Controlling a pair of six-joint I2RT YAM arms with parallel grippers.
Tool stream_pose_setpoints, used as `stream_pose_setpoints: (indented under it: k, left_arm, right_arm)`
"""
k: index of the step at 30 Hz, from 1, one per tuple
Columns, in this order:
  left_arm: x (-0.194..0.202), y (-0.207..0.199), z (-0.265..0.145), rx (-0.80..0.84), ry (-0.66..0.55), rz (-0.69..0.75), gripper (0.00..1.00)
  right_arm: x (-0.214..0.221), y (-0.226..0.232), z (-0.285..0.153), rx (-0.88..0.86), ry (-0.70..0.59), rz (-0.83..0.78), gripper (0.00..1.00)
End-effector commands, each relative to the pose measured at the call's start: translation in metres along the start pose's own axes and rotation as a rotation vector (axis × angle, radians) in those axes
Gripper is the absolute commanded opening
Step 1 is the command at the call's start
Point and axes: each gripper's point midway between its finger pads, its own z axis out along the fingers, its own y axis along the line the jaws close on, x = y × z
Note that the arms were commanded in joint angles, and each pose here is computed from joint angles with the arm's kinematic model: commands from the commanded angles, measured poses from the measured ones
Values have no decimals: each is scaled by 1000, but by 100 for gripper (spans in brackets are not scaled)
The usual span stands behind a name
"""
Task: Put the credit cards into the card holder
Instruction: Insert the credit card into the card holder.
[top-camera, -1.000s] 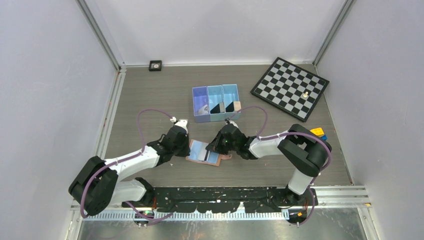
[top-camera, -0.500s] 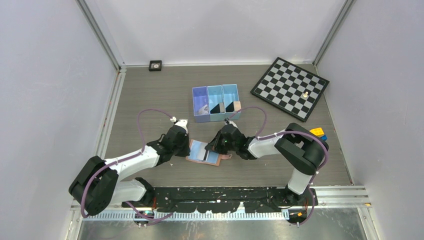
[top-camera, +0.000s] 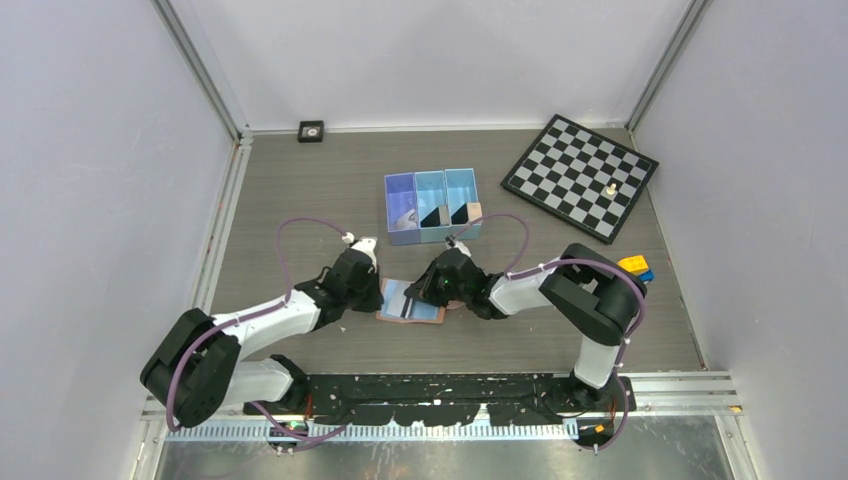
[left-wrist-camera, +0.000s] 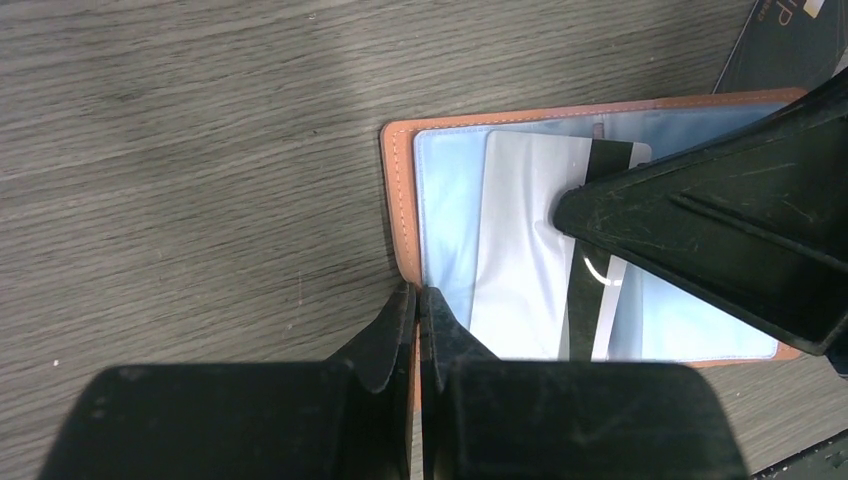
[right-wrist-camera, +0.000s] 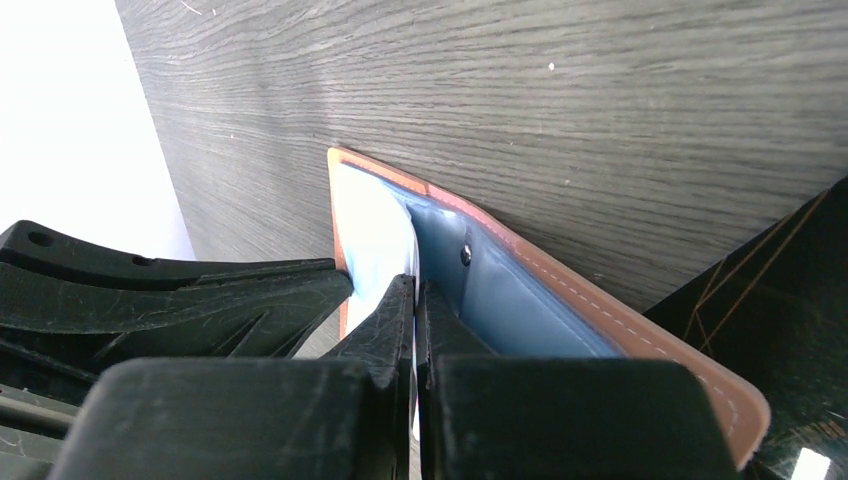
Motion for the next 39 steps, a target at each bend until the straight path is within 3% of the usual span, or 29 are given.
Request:
stream_pose_setpoints:
  k: [1, 5, 9, 17, 26, 33, 39]
  left_arm:
    - [22, -23, -2, 120, 89, -10, 0]
    - [20, -23, -5, 121, 77, -19, 0]
    - [19, -29, -9, 152, 80, -20, 3]
    - [13, -40, -19, 205, 70, -30, 21]
    - [5, -38, -25, 187, 32, -47, 35]
    - [15, -28, -11, 134, 71, -56, 30]
    - [19, -26, -6, 126, 75, -62, 19]
  right_arm:
    - [1, -70, -9, 274, -48, -47, 3]
    - [-6, -67, -30, 297, -69, -70, 13]
    - [-12, -58, -51, 302, -76, -105, 29]
    - [-24, -48, -93, 348, -99, -168, 49]
    - [-11, -23, -99, 239, -46, -50, 46]
    - [-4, -16, -82, 209, -7, -32, 37]
    - [2, -18, -59, 207, 27, -28, 33]
